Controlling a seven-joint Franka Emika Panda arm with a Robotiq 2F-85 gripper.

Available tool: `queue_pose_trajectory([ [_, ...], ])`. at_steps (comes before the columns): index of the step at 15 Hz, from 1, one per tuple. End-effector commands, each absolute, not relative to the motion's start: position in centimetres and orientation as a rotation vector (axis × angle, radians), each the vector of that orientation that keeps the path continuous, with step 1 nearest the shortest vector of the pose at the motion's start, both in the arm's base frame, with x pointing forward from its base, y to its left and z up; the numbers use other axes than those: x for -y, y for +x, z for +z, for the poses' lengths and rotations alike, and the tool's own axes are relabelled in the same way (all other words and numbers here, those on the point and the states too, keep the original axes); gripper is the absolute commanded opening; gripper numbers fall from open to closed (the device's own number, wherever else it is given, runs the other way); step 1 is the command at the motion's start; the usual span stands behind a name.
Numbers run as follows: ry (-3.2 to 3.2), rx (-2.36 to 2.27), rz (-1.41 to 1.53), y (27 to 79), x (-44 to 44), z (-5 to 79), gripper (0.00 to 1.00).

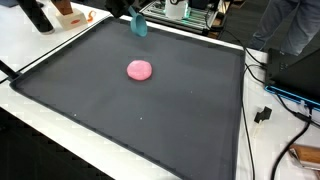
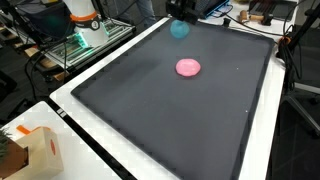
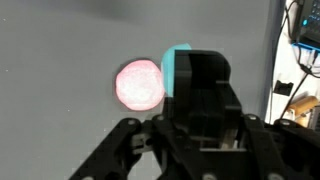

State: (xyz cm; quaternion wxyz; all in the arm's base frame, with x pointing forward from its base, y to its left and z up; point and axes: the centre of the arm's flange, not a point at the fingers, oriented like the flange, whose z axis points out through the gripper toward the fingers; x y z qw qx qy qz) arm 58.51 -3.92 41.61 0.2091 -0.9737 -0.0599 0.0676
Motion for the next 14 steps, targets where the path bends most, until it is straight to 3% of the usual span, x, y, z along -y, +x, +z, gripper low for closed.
queue_pose_trajectory([
  [1,-2.534,0.274,0.138,58.8,6.7,39.9,0.25],
  [14,-2.216,0.36,-0.015,60.8,9.6,30.7,0.25],
])
